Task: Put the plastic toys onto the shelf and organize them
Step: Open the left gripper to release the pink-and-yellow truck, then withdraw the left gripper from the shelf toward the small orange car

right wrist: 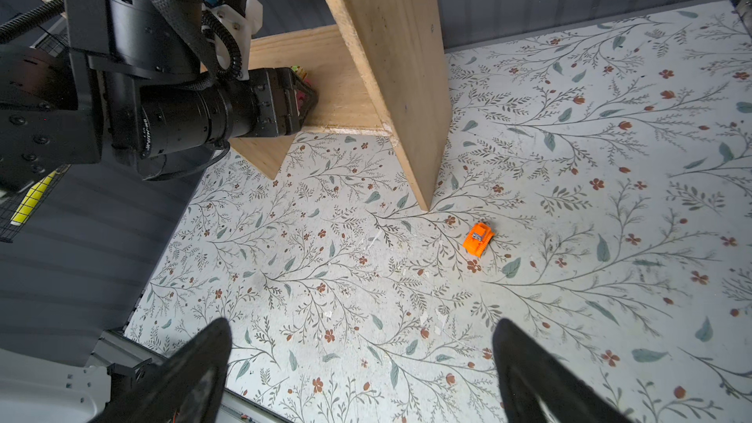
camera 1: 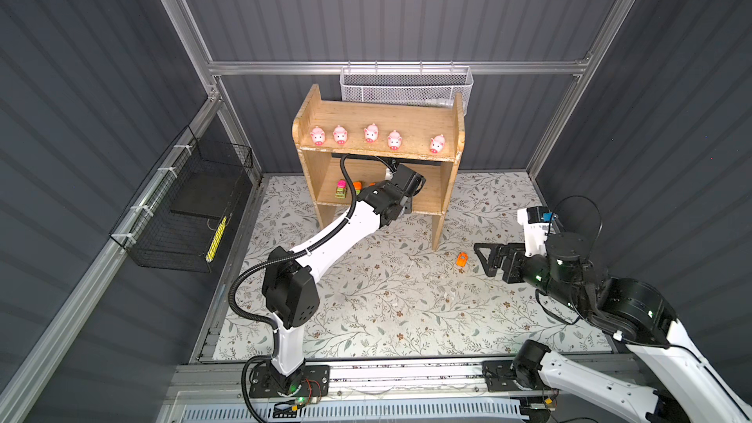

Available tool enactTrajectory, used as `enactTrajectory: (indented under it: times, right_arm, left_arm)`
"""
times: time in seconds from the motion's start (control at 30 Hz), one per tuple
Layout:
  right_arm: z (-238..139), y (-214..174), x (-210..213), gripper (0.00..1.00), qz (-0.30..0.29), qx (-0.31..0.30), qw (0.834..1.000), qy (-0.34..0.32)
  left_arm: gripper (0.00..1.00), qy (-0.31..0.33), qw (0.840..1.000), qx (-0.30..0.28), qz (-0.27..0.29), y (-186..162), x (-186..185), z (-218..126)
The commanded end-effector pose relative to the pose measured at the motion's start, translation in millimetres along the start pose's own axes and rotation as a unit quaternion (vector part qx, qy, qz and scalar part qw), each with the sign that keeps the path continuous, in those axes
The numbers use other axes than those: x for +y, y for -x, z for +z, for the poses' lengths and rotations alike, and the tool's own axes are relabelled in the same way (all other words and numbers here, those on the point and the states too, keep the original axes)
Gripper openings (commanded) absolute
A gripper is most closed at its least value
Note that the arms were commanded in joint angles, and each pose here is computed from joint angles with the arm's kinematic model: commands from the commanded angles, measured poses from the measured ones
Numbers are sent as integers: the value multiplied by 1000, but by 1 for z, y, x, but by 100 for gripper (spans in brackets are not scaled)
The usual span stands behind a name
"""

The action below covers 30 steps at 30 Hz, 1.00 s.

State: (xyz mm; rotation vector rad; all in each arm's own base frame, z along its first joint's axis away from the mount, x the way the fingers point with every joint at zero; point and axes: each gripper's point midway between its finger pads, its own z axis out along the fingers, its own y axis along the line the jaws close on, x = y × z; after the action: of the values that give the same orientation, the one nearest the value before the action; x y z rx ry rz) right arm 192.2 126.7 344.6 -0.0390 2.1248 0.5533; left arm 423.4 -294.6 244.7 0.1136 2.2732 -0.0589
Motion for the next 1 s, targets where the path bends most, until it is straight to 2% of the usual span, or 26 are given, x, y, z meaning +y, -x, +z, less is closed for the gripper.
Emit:
enactTrajectory:
  times: [0.0, 0.53, 0.77, 0.97]
  right_arm:
    - [-4, 7, 3, 99, -2, -11, 1000, 9]
    - [-8, 5, 4, 99, 7, -11, 1000, 19]
    - [-9, 0, 2, 99, 6, -4, 1000, 19]
    - [-11, -8, -1, 99, 8, 1, 1000, 23]
  left_arm:
    - [67, -8, 1000, -15, -6, 13, 2, -11]
    - [69, -45, 998, -27, -23, 6, -1, -49]
    - [69, -52, 998, -13, -27, -28, -8, -71]
    - [70, -77, 997, -11, -24, -73, -17, -109]
